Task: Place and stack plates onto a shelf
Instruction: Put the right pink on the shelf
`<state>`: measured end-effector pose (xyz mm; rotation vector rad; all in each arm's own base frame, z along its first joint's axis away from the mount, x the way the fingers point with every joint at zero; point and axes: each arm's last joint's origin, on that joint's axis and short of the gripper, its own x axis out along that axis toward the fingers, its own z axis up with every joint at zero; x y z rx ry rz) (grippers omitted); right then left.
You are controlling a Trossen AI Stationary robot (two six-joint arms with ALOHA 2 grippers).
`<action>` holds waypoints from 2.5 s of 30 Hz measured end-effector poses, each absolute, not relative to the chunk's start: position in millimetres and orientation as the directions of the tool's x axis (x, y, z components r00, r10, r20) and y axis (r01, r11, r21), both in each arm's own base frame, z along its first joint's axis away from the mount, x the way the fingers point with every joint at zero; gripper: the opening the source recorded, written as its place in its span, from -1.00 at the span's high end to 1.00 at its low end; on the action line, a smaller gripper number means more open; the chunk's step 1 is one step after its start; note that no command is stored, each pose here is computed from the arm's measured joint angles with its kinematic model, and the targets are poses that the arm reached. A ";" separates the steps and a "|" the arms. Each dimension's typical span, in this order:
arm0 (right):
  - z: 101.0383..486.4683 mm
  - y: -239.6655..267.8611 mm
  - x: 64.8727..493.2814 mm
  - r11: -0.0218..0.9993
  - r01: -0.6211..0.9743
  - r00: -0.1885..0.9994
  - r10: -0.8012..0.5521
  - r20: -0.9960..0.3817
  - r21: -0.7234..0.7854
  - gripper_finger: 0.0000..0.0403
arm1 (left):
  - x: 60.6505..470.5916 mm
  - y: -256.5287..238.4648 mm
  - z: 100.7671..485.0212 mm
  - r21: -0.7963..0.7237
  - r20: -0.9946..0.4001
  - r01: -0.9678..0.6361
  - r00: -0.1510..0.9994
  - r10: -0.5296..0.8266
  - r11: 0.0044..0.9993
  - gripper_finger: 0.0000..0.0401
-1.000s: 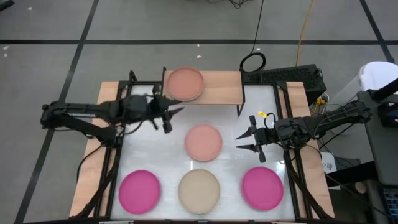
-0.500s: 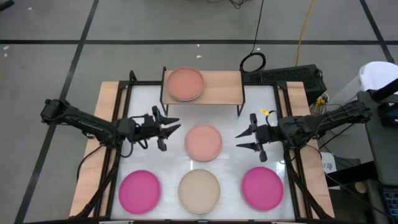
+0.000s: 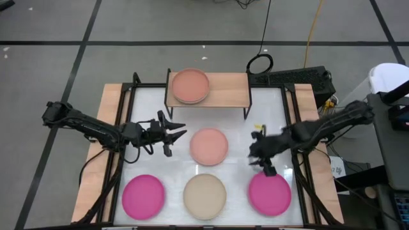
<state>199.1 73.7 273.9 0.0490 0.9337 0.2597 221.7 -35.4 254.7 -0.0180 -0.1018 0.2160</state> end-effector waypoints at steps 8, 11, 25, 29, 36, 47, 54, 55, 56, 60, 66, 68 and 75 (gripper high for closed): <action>200.9 89.4 184.4 0.953 -0.110 0.280 0.302 -0.911 0.282 0.32 | 221.9 -35.9 251.2 -0.044 0.065 -0.210 0.975 0.212 0.977 0.38; 183.9 87.1 176.6 0.958 -0.066 0.247 0.287 -0.926 0.279 0.32 | 222.0 -35.9 250.5 -0.041 0.058 -0.210 0.976 0.212 0.977 0.38; 130.6 76.3 152.1 0.934 0.146 0.203 0.295 -0.934 0.327 0.33 | 222.1 -36.0 248.0 -0.064 0.034 -0.209 0.977 0.211 0.976 0.38; 131.4 76.2 152.0 0.933 0.143 0.210 0.298 -0.931 0.331 0.46 | 222.1 -36.0 247.6 -0.066 0.030 -0.209 0.977 0.211 0.976 0.38; 137.9 77.1 153.4 0.928 0.081 0.268 0.331 -0.905 0.364 0.95 | 222.1 -36.0 247.4 -0.047 0.028 -0.210 0.977 0.211 0.977 0.38; 173.2 68.3 152.2 0.900 0.057 0.493 0.351 -0.796 0.432 0.99 | 222.1 -36.0 247.5 -0.050 0.029 -0.209 0.977 0.211 0.977 0.38; 226.0 60.7 154.8 0.879 -0.025 0.723 0.344 -0.599 0.475 0.99 | 222.2 -36.0 247.6 -0.065 0.030 -0.208 0.977 0.211 0.976 0.38; 236.0 58.7 155.5 0.887 -0.035 0.767 0.319 -0.557 0.461 0.99 | 222.2 -36.0 247.7 -0.066 0.030 -0.208 0.977 0.211 0.976 0.38; 245.3 56.4 156.1 0.900 -0.038 0.807 0.284 -0.517 0.434 1.00 | 222.2 -36.0 247.7 -0.066 0.030 -0.208 0.977 0.211 0.976 0.38; 280.9 43.6 158.1 0.954 0.036 0.930 0.076 -0.358 0.297 1.00 | 222.2 -36.0 247.7 -0.060 0.030 -0.209 0.977 0.211 0.976 0.38; 324.9 19.6 161.6 0.943 0.314 0.946 -0.301 -0.118 0.114 1.00 | 222.4 -35.1 245.7 0.060 0.010 -0.215 0.977 0.215 0.975 0.38; 336.2 10.6 164.0 0.908 0.406 0.914 -0.404 -0.041 0.100 1.00 | 222.4 -35.1 246.7 0.035 0.020 -0.216 0.976 0.215 0.976 0.38; 361.3 -21.7 174.4 0.806 0.580 0.798 -0.591 0.117 0.115 1.00 | 222.3 -35.0 249.5 0.004 0.047 -0.217 0.975 0.216 0.976 0.38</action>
